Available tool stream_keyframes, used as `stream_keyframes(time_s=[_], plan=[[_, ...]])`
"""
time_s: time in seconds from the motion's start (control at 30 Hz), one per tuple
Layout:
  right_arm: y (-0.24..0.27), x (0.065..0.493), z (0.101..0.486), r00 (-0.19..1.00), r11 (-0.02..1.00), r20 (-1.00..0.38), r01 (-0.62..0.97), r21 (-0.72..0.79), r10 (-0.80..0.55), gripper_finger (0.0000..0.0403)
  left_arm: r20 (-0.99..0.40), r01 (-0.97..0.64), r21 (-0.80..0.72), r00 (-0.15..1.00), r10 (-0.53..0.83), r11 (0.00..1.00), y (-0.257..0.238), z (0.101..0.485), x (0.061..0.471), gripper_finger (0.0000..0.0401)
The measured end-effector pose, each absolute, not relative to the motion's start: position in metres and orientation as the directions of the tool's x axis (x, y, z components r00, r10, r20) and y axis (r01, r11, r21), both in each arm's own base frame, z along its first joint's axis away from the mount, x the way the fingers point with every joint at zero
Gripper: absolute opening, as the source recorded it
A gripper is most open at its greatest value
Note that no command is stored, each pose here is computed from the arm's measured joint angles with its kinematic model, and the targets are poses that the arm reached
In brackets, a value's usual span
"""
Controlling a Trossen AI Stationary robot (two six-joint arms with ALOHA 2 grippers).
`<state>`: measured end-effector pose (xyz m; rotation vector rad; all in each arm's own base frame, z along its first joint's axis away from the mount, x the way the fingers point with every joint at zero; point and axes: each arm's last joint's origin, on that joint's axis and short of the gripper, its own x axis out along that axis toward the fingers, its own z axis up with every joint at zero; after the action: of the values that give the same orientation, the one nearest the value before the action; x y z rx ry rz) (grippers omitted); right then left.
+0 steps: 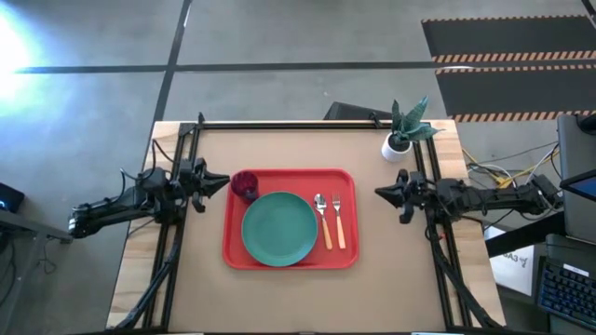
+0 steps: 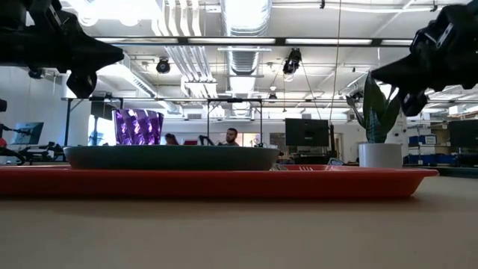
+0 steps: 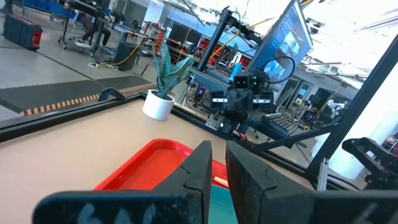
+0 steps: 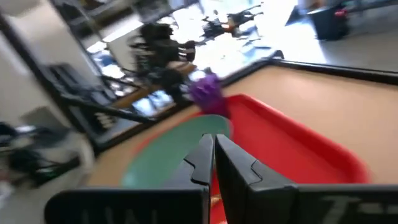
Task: Pick and place plate/cup/fork/spoon on tray
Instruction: Return to Home Position
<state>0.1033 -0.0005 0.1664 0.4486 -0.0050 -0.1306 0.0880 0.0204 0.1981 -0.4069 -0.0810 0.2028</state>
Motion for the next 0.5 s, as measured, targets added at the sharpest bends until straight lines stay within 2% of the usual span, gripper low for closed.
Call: stream_keyframes(time_s=[0.13, 0.33, 0.5], plan=[[-0.003, 0.101, 0.171, 0.978, 0.908, -0.078, 0.210, 0.363, -0.195, 0.0008, 0.038, -0.180, -0.402, 0.977, 0.212, 0.898, 0.020, 0.198, 0.088, 0.0029], [-0.003, 0.095, 0.196, 0.971, 0.917, -0.100, 0.238, 0.320, -0.217, 0.0008, 0.029, -0.182, -0.402, 0.977, 0.211, 0.898, 0.021, 0.197, 0.089, 0.0029], [-0.005, 0.088, 0.212, 0.960, 0.913, -0.122, 0.279, 0.297, -0.253, 0.0008, 0.028, -0.171, -0.473, 0.978, 0.209, 0.864, 0.021, 0.197, 0.089, 0.0029]])
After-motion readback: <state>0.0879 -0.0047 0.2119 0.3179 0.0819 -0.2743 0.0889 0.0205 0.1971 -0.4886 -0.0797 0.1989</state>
